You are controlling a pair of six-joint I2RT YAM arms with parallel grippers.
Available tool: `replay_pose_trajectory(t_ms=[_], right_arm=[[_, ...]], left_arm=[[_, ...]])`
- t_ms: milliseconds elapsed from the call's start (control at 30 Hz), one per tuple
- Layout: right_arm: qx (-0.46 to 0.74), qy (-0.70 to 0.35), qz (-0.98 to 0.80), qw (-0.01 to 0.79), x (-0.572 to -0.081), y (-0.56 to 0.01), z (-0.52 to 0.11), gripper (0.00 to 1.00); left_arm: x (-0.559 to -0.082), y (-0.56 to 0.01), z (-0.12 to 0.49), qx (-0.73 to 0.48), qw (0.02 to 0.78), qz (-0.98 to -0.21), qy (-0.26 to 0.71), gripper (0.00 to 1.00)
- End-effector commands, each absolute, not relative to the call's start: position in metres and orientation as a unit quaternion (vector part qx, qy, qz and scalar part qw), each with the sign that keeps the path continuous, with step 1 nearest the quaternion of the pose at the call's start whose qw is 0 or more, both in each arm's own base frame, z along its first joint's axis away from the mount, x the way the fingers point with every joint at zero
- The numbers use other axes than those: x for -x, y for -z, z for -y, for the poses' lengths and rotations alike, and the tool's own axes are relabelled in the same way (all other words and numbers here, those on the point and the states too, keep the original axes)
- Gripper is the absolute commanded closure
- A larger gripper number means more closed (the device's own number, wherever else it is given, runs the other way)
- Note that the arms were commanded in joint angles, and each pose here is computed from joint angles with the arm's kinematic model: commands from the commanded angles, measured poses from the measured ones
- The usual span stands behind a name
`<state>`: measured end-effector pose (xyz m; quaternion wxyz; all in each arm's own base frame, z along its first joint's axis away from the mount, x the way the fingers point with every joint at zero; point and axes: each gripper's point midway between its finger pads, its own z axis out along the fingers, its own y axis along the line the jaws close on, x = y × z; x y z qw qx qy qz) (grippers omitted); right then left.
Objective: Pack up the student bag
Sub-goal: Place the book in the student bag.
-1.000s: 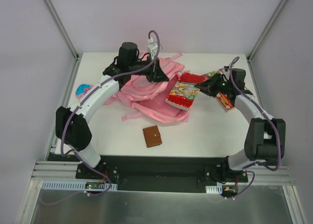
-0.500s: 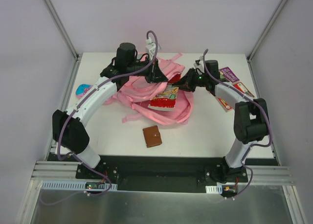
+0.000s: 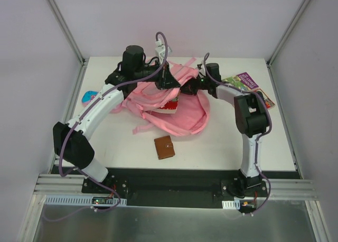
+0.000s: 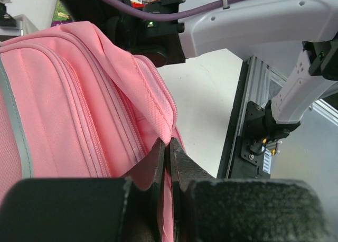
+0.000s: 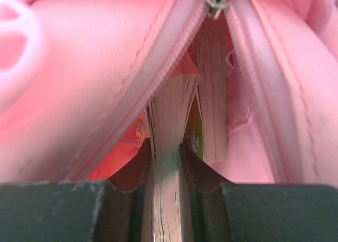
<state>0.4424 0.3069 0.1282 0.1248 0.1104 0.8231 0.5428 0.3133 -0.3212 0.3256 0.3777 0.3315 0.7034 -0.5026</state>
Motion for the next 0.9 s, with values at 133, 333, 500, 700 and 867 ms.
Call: replay_pose_trajectory(t_ms=[133, 333, 500, 700, 867], right_arm=[[-0.062, -0.56, -0.815, 0.134, -0.45, -0.153, -0.347, 0.77], [-0.061, -0.547, -0.825, 0.124, -0.444, -0.137, -0.347, 0.2], [-0.067, -0.529, -0.832, 0.153, -0.439, -0.14, -0.331, 0.33], [-0.064, -0.533, -0.833, 0.138, -0.415, -0.144, -0.339, 0.35], [-0.102, -0.47, -0.866, 0.14, -0.388, -0.117, -0.324, 0.21]], left_arm=[[-0.292, -0.38, 0.319, -0.379, 0.434, -0.629, 0.522, 1.0], [-0.295, -0.376, 0.318, -0.373, 0.433, -0.635, 0.52, 1.0], [-0.295, -0.375, 0.318, -0.372, 0.435, -0.637, 0.517, 1.0], [-0.295, -0.373, 0.317, -0.373, 0.434, -0.637, 0.516, 1.0], [-0.298, -0.372, 0.319, -0.372, 0.431, -0.639, 0.518, 1.0]])
